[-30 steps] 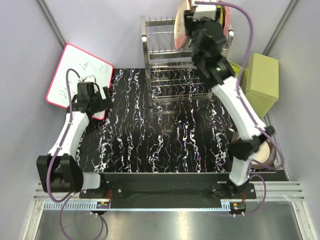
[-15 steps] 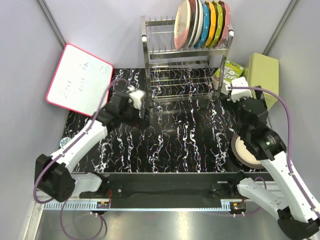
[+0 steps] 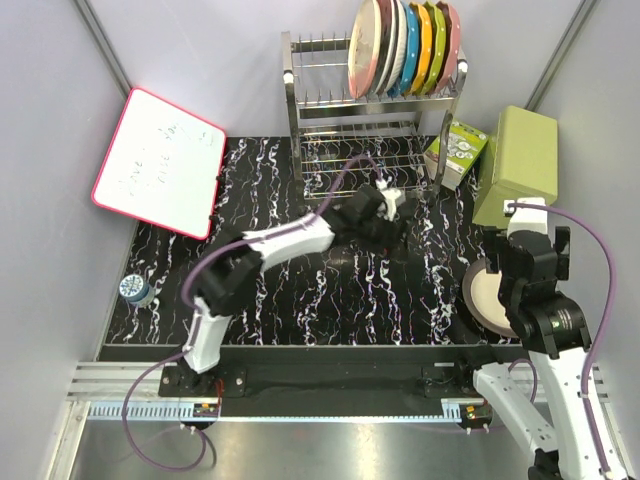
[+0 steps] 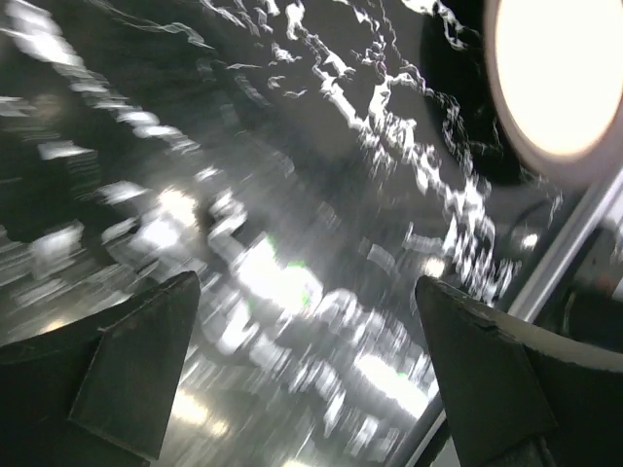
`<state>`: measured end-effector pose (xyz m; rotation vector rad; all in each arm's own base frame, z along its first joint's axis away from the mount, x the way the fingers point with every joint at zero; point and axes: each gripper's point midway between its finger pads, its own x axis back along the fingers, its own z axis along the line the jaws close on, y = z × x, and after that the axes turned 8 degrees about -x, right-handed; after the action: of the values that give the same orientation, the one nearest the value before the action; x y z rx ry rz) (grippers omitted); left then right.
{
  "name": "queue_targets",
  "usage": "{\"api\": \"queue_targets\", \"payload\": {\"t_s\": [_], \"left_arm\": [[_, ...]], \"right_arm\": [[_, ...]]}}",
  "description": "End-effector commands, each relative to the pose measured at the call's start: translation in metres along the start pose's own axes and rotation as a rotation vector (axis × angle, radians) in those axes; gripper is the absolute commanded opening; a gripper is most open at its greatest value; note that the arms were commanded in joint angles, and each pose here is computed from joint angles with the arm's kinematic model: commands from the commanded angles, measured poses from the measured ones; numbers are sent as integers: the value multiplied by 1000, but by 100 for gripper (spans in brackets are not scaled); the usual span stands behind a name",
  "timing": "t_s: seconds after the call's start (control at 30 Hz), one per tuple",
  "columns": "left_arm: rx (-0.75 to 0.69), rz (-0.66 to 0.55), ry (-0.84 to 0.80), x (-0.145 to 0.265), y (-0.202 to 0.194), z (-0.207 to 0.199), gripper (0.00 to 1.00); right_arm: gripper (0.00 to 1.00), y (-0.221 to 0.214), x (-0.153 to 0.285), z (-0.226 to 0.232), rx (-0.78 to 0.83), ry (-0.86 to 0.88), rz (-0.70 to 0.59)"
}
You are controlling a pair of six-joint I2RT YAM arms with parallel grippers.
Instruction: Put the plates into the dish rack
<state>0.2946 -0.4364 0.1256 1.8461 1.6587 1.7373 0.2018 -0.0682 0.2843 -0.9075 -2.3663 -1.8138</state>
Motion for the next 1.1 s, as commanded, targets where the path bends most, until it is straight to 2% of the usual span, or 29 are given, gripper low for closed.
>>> {"api": "queue_targets", "payload": {"t_s": [0.0, 0.07, 0.13, 0.37, 0.5, 0.63, 0.7, 0.83, 0.87, 1.07], "left_arm": [[226, -100, -122, -54, 24, -56, 94], [338, -122, -158, -73, 27, -65, 87], [335, -170, -178, -80, 36, -82, 87], [387, -185, -353, -106, 37, -135, 92], [415, -167, -342, -126, 29, -139, 91], [467, -153, -319, -146, 18, -131, 85], [469, -176, -338, -152, 24, -133, 83], [436, -182, -347, -169, 21, -134, 73], [430, -180, -360, -170, 20, -137, 67], [453, -140, -374, -174, 1, -136, 55]], "right_arm": [[94, 9, 7, -13, -138, -54, -18], [93, 12, 8, -11, -146, -37, -26], [94, 12, 8, -12, -150, -46, -28], [94, 7, 12, -17, -139, -58, -43], [94, 4, 10, -16, -125, -59, -32], [94, 7, 9, -15, -127, -53, -31], [94, 11, 9, -15, -126, -54, -31], [94, 13, 10, -16, -122, -54, -34], [94, 9, 9, -15, -118, -54, -23], [93, 2, 7, -15, -118, -62, -7]]}}
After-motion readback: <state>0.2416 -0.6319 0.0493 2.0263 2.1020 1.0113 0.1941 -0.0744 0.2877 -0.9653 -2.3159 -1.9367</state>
